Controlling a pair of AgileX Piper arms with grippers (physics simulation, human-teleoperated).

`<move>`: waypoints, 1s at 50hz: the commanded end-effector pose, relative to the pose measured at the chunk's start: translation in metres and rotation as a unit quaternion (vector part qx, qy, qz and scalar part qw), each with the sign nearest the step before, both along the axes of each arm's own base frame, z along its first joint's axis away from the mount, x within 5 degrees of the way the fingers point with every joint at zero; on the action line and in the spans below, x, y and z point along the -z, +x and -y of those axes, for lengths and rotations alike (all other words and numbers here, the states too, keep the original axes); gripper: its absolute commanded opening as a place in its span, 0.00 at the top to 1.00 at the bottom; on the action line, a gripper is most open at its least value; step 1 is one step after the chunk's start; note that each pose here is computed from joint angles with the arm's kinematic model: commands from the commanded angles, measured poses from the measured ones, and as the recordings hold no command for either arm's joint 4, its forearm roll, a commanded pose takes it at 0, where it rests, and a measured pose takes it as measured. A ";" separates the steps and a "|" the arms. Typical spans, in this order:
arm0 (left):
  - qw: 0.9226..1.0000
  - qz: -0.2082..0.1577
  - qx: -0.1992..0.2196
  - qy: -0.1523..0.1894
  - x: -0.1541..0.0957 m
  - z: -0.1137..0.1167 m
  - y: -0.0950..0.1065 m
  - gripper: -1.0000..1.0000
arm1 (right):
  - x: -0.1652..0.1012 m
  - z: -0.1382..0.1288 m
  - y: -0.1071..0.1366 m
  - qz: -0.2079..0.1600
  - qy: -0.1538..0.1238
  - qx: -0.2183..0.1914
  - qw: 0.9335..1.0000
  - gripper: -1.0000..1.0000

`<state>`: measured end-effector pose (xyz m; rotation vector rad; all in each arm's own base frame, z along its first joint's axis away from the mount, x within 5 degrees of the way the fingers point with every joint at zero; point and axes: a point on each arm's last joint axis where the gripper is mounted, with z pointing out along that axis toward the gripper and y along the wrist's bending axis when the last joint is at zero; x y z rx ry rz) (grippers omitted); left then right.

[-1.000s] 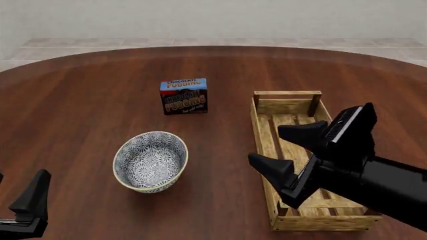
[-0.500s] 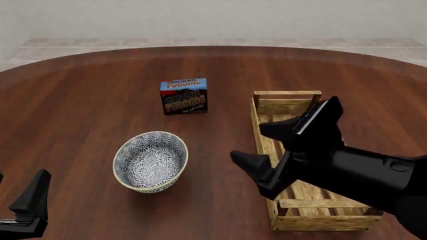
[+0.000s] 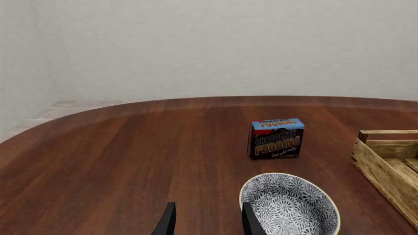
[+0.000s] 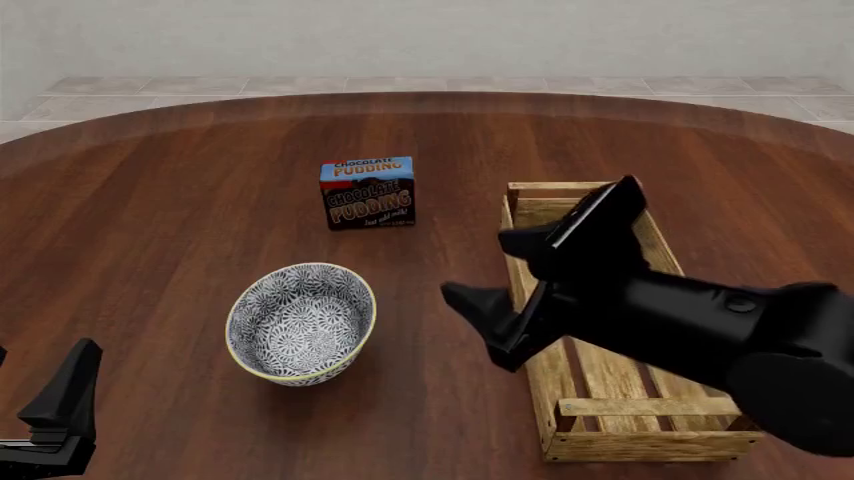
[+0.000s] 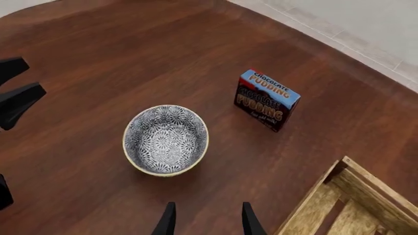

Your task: Pick up the bowl on the left and put it in the tray.

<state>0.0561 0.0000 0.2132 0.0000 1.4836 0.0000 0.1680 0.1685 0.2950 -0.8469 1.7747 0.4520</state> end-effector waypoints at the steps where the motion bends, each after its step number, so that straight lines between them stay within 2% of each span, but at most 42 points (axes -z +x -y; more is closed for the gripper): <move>1: 1.000 0.000 0.000 0.000 0.000 0.000 0.000 0.00 | -0.003 -0.005 0.009 0.008 0.001 0.004 1.000 0.00; 16: 1.000 0.000 0.000 0.000 0.000 0.000 0.000 0.00 | -0.019 -0.019 0.014 0.005 0.010 -0.005 1.000 0.00; 22: 1.000 0.000 0.000 0.000 0.000 0.000 0.000 0.00 | -0.016 -0.025 0.016 0.001 0.009 -0.009 1.000 0.00; 28: 1.000 0.000 0.000 0.000 0.000 0.000 0.000 0.00 | -0.015 -0.028 0.026 0.013 0.001 -0.006 1.000 0.00; 33: 1.000 0.000 0.000 0.000 0.000 0.000 0.000 0.00 | -0.017 -0.029 0.030 0.017 0.010 0.001 1.000 0.00; 50: 1.000 0.000 0.000 0.000 0.000 0.000 0.000 0.00 | -0.020 -0.039 0.047 0.027 0.004 0.003 1.000 0.00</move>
